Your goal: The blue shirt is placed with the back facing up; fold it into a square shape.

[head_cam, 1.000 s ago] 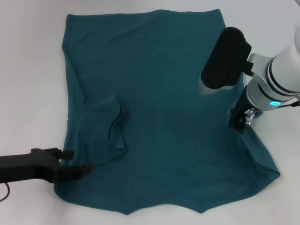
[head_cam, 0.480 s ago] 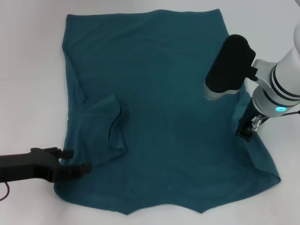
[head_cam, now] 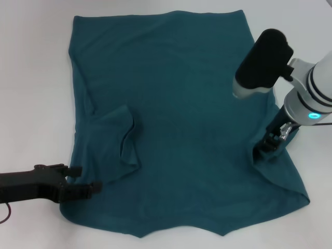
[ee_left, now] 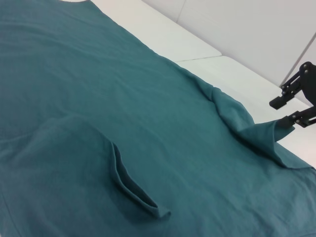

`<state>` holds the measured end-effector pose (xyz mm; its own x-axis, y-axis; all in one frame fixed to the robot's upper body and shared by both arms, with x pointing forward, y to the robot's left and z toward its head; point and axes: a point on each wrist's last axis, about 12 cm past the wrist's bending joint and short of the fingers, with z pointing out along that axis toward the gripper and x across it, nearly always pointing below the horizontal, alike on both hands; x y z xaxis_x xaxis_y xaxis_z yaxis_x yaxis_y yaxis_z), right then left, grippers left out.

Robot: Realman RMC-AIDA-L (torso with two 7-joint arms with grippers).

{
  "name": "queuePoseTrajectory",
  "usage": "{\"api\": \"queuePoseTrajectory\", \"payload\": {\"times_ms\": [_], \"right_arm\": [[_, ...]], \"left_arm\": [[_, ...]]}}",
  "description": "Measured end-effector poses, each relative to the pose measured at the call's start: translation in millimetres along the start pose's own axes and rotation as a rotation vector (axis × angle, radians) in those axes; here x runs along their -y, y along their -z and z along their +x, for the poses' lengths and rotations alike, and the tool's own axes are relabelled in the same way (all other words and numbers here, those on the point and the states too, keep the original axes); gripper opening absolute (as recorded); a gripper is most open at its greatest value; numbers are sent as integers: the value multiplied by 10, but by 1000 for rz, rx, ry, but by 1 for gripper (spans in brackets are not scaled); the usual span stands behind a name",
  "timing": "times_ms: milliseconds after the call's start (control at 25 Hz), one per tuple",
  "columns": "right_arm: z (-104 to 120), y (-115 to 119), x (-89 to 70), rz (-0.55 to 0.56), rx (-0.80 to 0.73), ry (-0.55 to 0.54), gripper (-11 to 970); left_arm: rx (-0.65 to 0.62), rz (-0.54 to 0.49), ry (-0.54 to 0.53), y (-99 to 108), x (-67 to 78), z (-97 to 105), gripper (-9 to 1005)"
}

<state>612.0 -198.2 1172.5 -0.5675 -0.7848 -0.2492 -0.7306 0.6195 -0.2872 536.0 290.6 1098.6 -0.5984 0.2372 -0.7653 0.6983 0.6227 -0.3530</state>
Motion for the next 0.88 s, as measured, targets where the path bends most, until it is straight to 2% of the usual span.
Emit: {"api": "queuePoseTrajectory", "payload": {"times_ms": [160, 360, 480, 680, 760, 800, 880], "right_arm": [[88, 34, 167, 5, 34, -108, 435], [380, 114, 541, 4, 123, -345, 548], [568, 51, 675, -4, 159, -447, 615], [881, -212, 767, -15, 184, -577, 841], [911, -255, 766, -11, 184, -588, 907], [966, -360, 758, -3, 181, -608, 940], [986, -405, 754, 0, 180, -617, 939]], "left_arm": [[1, 0, -4, -2, 2, 2, 827], [1, 1, -13, -8, 3, -6, 828], [3, 3, -18, -18, 7, -16, 828], [4, 5, -20, -28, 14, -18, 828], [5, 6, -20, -28, 14, -20, 827], [6, 7, -20, -32, 17, -23, 827], [6, 10, -21, -41, 23, -26, 827]]}}
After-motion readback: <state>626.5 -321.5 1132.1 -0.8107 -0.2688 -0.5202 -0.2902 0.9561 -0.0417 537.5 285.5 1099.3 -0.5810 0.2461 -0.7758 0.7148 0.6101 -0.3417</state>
